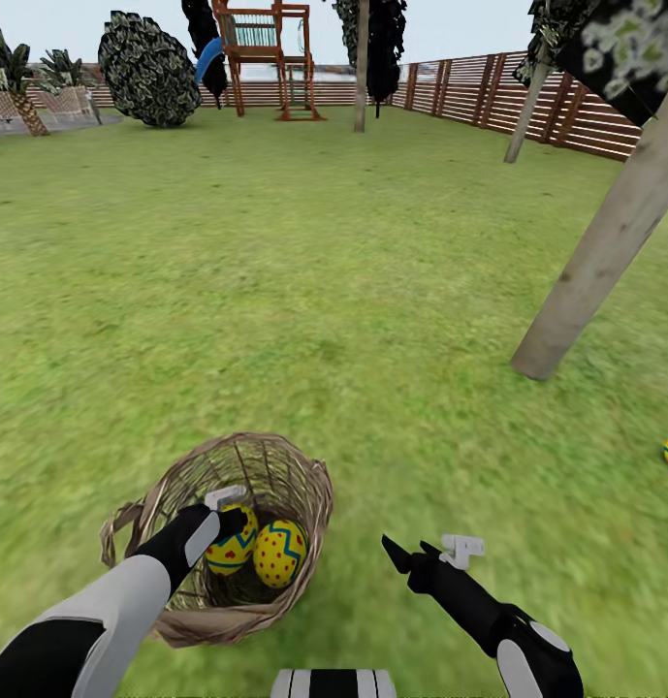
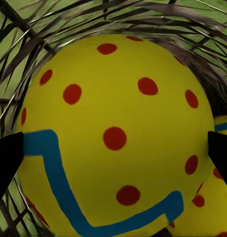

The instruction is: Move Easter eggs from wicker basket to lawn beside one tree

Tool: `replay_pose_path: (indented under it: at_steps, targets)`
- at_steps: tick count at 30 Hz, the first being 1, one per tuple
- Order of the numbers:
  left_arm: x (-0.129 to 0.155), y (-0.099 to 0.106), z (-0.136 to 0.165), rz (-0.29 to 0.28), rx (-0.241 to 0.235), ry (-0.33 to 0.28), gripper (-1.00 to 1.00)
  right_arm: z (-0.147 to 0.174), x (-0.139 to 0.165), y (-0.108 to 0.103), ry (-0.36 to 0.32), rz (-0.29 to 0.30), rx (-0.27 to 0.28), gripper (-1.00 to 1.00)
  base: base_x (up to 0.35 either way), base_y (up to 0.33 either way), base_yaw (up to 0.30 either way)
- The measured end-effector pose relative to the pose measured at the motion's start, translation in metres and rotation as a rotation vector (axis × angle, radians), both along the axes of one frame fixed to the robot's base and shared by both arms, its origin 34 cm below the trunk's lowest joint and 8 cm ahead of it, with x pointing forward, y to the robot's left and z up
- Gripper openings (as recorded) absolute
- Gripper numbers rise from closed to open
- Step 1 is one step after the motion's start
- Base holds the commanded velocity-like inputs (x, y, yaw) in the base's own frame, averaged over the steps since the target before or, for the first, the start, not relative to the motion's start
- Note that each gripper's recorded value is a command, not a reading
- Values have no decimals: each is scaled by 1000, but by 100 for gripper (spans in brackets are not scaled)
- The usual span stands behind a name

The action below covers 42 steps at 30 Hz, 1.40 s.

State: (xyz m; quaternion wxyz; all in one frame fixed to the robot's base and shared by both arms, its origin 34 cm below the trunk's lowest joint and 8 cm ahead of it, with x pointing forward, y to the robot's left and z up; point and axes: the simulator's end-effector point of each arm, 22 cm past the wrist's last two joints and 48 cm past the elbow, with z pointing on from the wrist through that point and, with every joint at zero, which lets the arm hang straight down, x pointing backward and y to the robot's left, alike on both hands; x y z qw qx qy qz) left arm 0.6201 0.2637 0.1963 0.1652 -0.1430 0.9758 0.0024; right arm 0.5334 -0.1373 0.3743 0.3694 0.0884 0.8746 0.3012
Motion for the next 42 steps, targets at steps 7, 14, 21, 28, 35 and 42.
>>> replay_pose_path:
  at_steps: [7, 14, 21, 28, 35, 42]
  targets:
    - [3, 0, 5, -1, 0, -8, -100, 4, 1, 0, -9, 0, 0, 100, -5, 0, 0]
    - [10, 0, 21, -1, -1, -35, -100, 18, 4, 0, -37, 0, 0, 100, 0, 0, 0]
    - [11, -2, 34, -10, -8, -28, -100, 31, 7, 0, -66, 0, 0, 100, 0, 0, 0]
    - [15, -3, 50, -16, -11, -35, -100, 45, 9, 0, -94, 0, 0, 100, 0, 0, 0]
    - [18, -5, 65, -22, -15, -41, -100, 59, 11, 0, -123, 0, 0, 100, 0, 0, 0]
    - [18, -7, 81, -34, -22, -31, -100, 73, 13, 0, -150, 0, 0, 100, 0, 0, 0]
